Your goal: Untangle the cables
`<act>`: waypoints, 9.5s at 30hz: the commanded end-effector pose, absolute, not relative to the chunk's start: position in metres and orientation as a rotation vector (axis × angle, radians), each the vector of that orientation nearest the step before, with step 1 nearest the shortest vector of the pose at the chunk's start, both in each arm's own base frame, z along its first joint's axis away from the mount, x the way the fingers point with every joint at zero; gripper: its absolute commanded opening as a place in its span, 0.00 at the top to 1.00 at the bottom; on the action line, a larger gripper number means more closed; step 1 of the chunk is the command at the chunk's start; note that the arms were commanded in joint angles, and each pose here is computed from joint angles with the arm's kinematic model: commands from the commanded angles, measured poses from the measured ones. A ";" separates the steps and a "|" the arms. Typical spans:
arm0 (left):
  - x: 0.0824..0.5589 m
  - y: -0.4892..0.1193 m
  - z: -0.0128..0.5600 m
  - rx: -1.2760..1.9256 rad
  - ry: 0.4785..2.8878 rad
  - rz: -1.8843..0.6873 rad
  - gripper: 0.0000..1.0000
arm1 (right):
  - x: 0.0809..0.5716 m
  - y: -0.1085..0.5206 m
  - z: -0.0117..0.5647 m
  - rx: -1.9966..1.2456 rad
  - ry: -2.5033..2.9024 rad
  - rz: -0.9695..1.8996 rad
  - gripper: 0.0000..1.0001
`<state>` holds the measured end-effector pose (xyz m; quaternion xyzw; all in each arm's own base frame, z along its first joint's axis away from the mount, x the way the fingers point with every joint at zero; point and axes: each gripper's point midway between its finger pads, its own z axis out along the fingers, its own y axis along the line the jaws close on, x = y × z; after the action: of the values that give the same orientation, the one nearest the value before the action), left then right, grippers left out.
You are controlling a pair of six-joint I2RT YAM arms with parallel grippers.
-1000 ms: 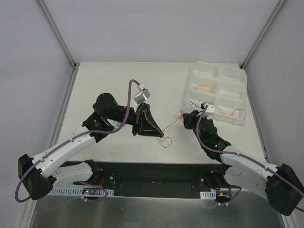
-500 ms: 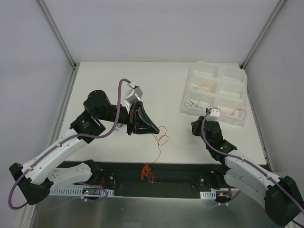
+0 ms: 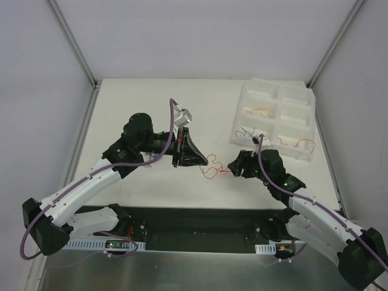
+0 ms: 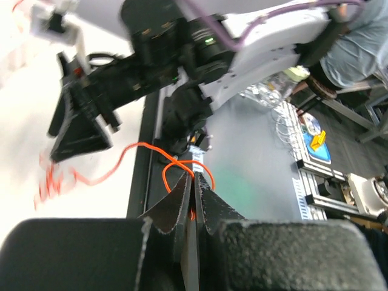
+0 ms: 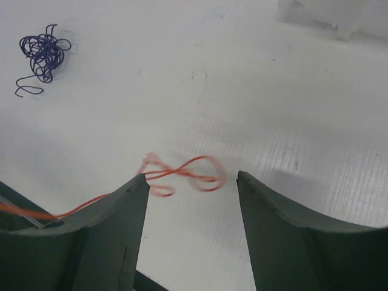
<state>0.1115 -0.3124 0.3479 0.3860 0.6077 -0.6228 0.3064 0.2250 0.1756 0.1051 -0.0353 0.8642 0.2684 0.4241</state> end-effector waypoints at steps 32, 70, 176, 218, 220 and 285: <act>0.132 -0.286 0.174 0.723 2.258 -1.517 1.00 | 0.223 0.211 0.095 -0.256 2.505 0.585 0.62; 0.191 -0.167 0.189 0.165 2.147 -0.745 1.00 | 0.246 0.167 0.120 0.107 2.300 0.828 1.00; 0.279 -0.169 0.281 0.355 1.855 -0.514 0.32 | 0.235 0.359 0.074 -0.766 2.453 0.405 0.26; 0.276 -0.171 0.280 0.364 1.861 -0.501 0.34 | 0.317 0.178 0.248 -0.121 2.119 0.541 1.00; 0.274 -0.173 0.282 0.370 1.853 -0.519 0.34 | 0.332 0.145 0.264 0.005 2.098 0.570 1.00; 0.366 -0.191 0.249 0.579 2.173 -0.250 0.07 | 0.385 -0.083 0.132 0.725 2.580 0.121 0.99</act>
<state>0.3569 -0.2006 0.2457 0.2320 0.8663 -0.1098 0.4286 0.4020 -0.0777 0.1618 0.2663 0.9207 0.0644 0.2781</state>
